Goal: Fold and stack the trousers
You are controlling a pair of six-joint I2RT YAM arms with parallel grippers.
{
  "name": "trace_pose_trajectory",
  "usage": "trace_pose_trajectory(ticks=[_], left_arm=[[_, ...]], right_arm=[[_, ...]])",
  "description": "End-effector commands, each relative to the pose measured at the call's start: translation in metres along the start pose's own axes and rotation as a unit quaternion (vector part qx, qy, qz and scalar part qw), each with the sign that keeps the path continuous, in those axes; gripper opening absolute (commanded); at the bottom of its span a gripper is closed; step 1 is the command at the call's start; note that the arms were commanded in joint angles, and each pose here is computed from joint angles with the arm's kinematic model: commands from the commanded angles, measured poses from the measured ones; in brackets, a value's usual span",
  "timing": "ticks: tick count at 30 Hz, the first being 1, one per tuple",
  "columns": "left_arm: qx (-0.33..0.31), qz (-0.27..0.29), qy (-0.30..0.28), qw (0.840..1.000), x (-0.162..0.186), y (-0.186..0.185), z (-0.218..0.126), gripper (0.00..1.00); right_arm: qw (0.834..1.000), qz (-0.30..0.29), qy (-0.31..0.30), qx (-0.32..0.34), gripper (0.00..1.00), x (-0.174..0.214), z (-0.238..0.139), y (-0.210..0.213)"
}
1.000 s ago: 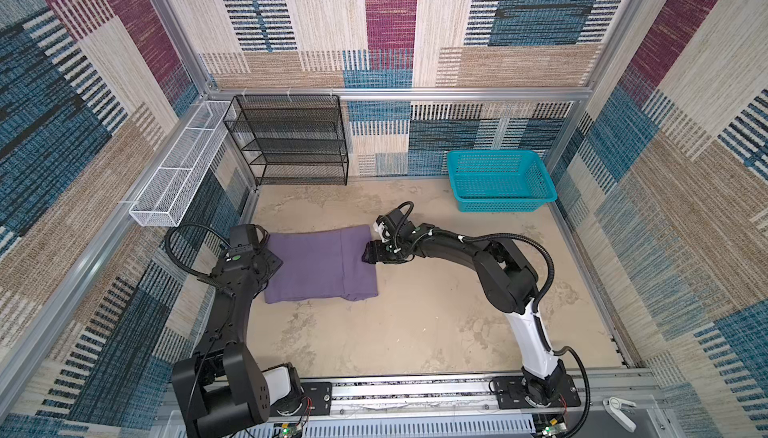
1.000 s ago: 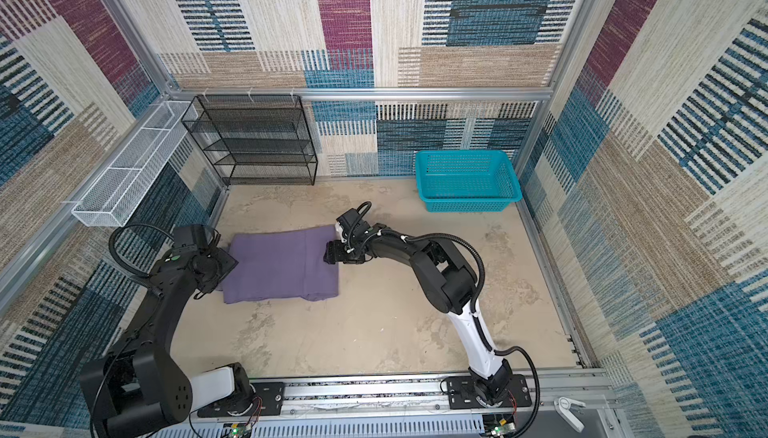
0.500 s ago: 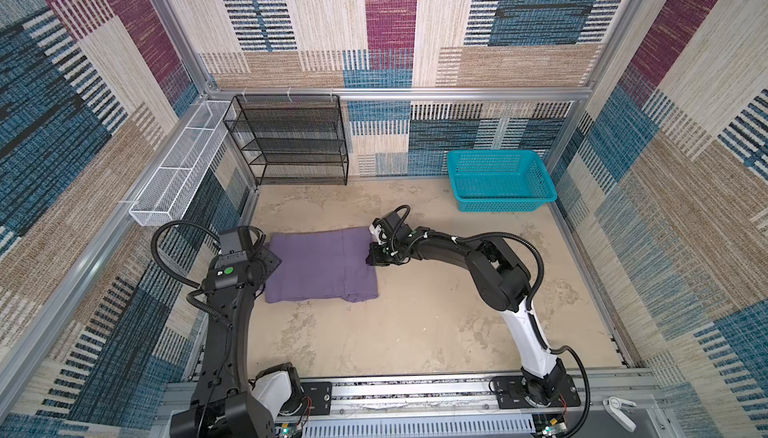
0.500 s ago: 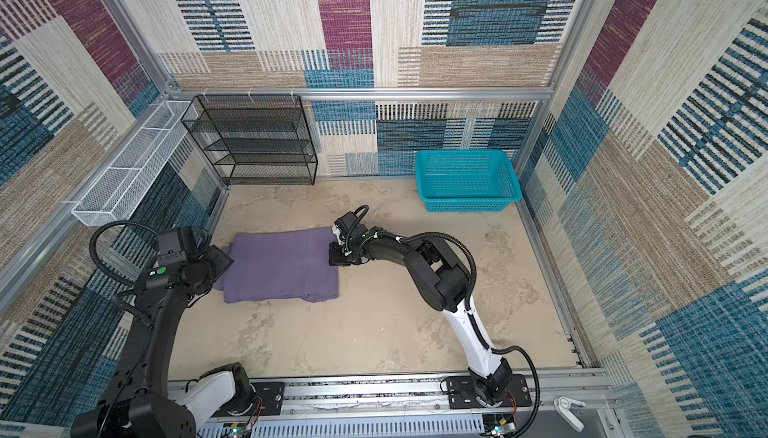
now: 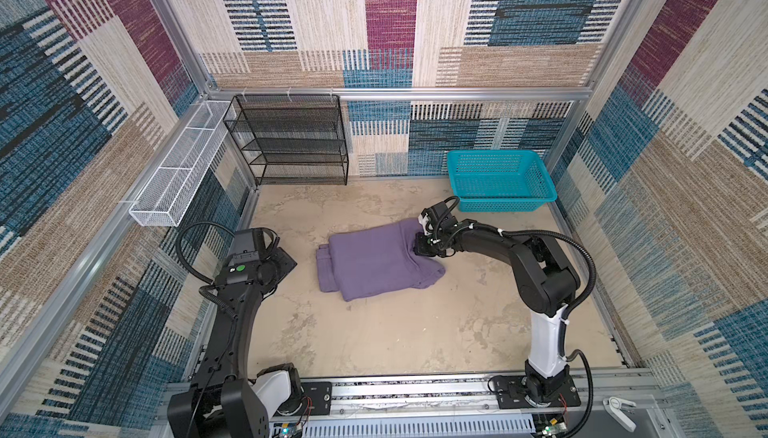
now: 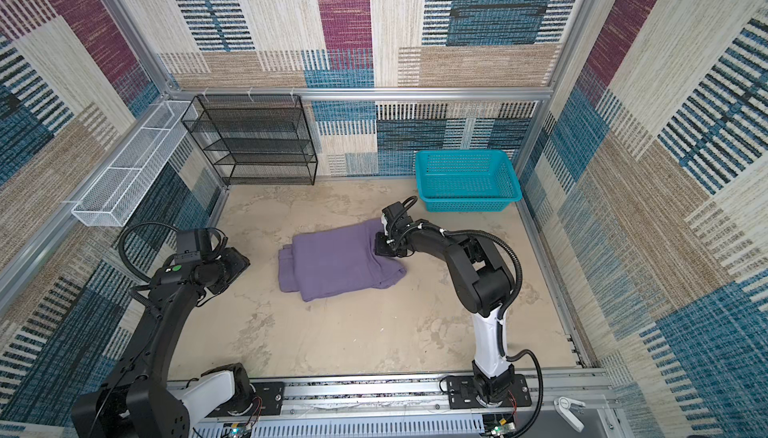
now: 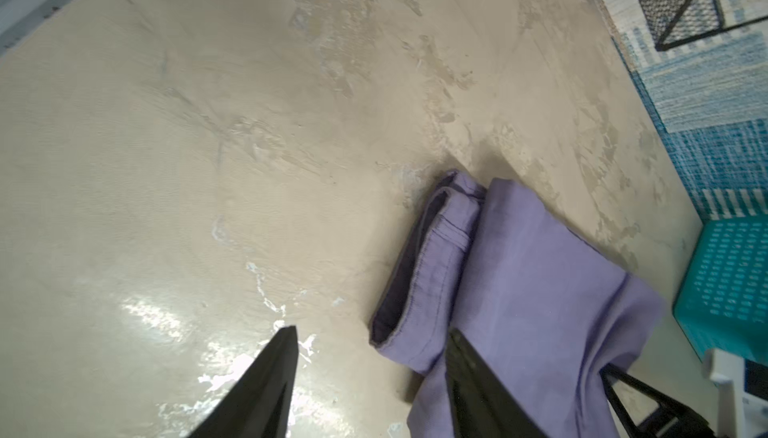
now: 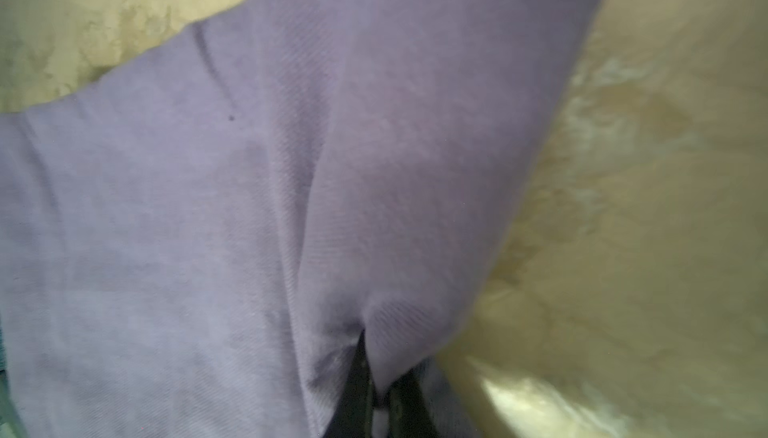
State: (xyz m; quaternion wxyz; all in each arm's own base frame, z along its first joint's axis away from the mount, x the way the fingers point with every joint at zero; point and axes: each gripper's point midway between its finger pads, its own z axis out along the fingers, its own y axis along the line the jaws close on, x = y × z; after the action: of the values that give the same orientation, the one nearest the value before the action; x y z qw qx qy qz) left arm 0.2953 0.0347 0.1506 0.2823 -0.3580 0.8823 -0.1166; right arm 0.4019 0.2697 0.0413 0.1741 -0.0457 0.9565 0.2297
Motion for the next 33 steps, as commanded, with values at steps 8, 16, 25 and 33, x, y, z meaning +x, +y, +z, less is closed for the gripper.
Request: trace_pose_trajectory(ticks=[8, 16, 25, 33], left_arm=[[0.025, 0.086, 0.028, 0.996, 0.031, -0.054, 0.029, 0.69], [-0.005, 0.155, 0.084, 0.984, 0.076, -0.077, 0.075, 0.85], [-0.033, 0.169, 0.114, 0.979, 0.107, -0.069, 0.095, 0.92], [-0.07, 0.165, 0.12, 0.976, 0.114, -0.054, 0.118, 0.55]], right_arm=[[1.0, -0.003, 0.005, 0.023, 0.21, 0.001, -0.007, -0.012], [0.999, 0.024, -0.004, 0.038, 0.56, -0.001, -0.022, -0.038], [0.998, 0.032, -0.027, 0.044, 0.71, -0.012, -0.045, -0.047], [0.997, 0.041, -0.058, 0.026, 0.81, -0.028, -0.075, -0.046]])
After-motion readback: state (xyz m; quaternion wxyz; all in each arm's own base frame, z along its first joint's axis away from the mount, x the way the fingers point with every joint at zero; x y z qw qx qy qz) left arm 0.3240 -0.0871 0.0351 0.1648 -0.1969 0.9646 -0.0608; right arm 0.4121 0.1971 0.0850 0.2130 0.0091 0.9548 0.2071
